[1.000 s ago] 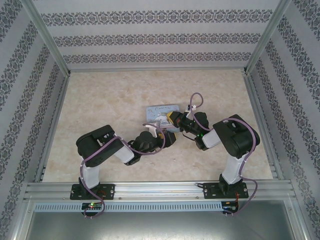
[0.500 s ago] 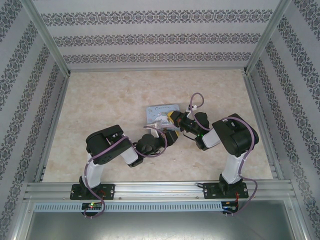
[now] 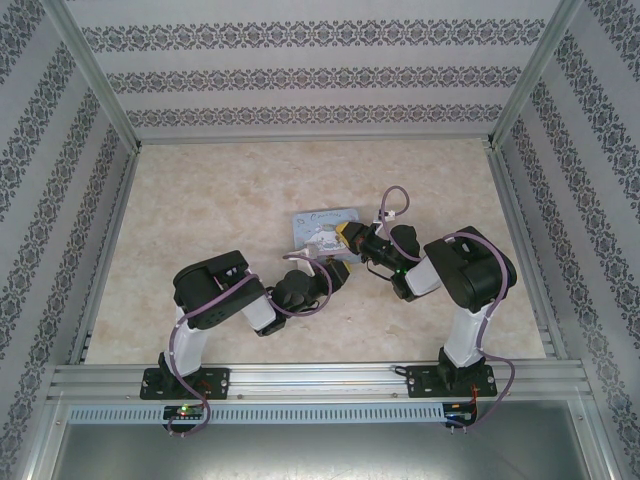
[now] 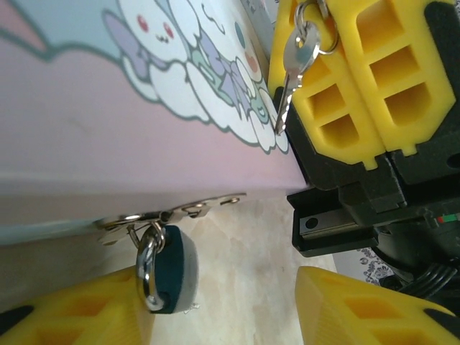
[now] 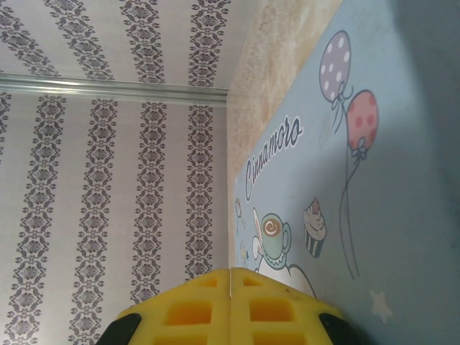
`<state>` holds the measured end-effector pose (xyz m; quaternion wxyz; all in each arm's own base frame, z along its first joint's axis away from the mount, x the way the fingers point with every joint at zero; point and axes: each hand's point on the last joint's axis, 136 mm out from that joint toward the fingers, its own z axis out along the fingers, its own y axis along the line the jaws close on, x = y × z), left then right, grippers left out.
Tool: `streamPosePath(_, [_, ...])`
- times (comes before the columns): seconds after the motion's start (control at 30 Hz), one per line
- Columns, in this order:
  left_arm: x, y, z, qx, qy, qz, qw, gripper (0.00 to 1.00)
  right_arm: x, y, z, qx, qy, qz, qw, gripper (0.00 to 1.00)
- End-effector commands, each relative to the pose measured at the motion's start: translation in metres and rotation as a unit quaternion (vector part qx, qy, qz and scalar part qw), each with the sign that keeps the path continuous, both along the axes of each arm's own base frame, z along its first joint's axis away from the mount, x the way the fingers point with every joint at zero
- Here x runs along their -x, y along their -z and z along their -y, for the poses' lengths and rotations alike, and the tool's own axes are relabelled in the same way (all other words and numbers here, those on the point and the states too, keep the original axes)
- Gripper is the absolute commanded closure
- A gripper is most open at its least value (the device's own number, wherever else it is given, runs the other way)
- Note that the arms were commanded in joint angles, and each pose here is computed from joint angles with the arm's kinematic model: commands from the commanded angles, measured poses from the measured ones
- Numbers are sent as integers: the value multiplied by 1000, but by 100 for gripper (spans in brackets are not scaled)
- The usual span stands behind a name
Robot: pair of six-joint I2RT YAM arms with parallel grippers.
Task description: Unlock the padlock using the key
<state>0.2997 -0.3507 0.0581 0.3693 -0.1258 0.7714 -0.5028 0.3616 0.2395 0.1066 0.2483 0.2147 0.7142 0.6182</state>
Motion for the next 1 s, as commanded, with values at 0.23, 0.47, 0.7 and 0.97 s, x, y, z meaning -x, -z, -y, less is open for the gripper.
streamPosePath(0.23, [9, 43, -13, -42, -16, -56, 997, 57, 1, 3, 4, -4, 2, 1, 1000, 100])
streamPosePath(0.47, [9, 47, -16, -44, -25, -63, 997, 65, 1, 4, 5, -3, 3, 0, 1000, 100])
streamPosePath(0.7, [10, 53, -21, -38, -36, -77, 996, 70, 1, 5, 6, -2, 3, -1, 1000, 100])
streamPosePath(0.97, [8, 54, -22, -36, -43, -80, 995, 52, 1, 4, 6, -3, 2, 0, 1000, 100])
